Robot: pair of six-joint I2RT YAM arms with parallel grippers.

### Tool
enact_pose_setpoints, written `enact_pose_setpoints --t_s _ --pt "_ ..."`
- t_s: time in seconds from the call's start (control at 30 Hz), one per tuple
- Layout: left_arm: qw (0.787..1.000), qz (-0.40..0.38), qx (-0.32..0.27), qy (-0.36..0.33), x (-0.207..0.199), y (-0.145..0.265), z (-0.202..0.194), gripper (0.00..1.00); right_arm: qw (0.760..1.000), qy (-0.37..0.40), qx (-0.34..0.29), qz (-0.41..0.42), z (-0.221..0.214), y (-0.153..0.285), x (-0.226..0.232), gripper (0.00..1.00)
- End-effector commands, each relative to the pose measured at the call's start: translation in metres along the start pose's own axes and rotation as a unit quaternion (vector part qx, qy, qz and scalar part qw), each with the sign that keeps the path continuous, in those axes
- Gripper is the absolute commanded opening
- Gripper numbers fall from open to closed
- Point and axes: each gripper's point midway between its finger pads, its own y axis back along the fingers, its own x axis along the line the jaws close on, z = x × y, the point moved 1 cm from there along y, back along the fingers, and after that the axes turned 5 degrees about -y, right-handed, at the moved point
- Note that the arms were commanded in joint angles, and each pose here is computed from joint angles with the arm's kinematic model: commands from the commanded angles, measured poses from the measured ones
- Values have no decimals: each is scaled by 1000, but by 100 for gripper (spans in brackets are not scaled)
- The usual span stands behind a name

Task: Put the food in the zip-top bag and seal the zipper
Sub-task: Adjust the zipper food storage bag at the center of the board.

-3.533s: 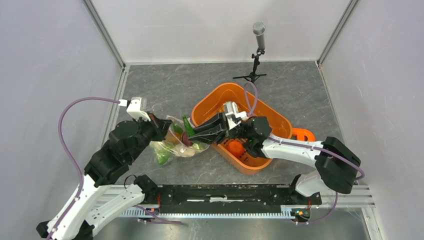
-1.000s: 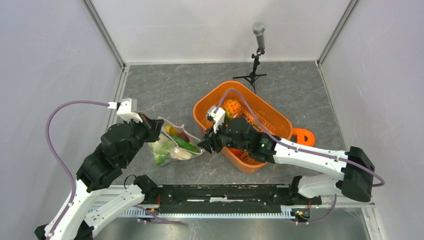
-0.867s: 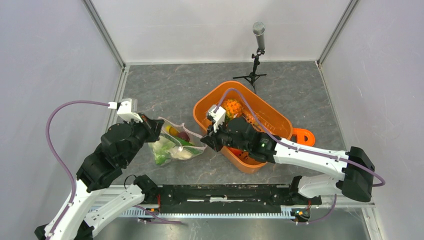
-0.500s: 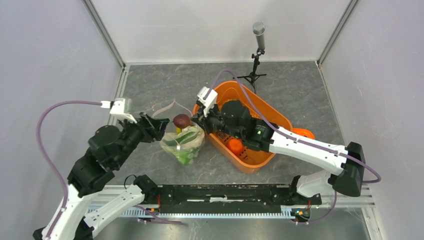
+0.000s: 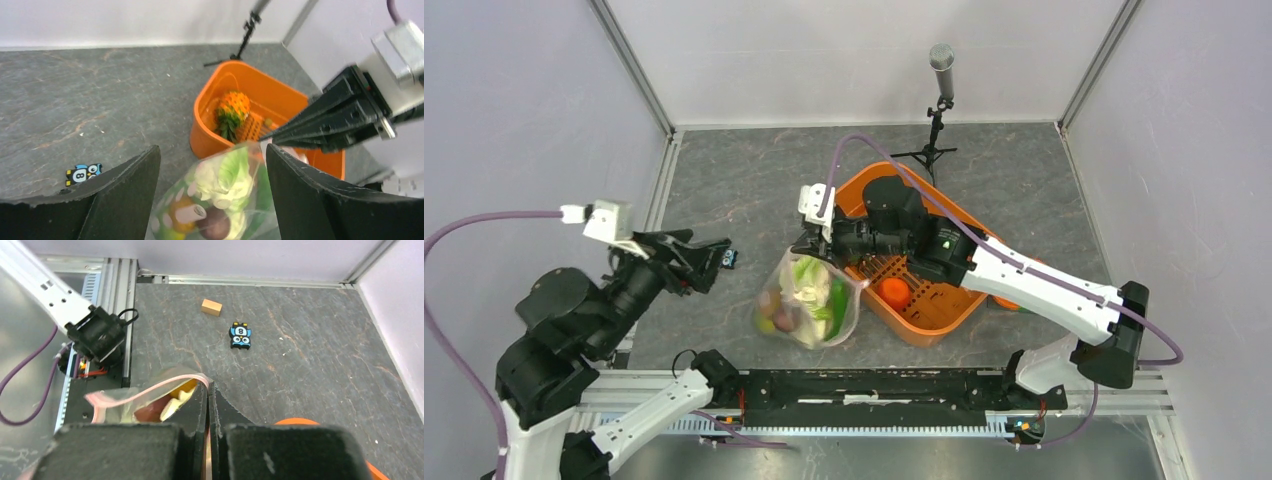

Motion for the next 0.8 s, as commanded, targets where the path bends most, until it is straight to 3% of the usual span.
enact_pose_setpoints --t_s 0.0,0.1,0.23,0.47,0.77 --pt "987 -108 98 -70 -35 -14 -36 83 992 60 -74 76 47 25 8 0" --pt "970 -176 148 -80 -57 -21 -59 82 993 66 -73 72 34 26 -5 0" --pt "955 -214 192 -74 -72 -33 -86 78 994 6 -81 71 17 19 -38 0" --pt "970 -187 155 -25 -71 -58 -100 78 996 -48 -53 55 -9 -7 -66 0" --pt "990 -74 117 -7 -38 -86 -107 76 995 -52 -67 52 -9 -9 -73 0"
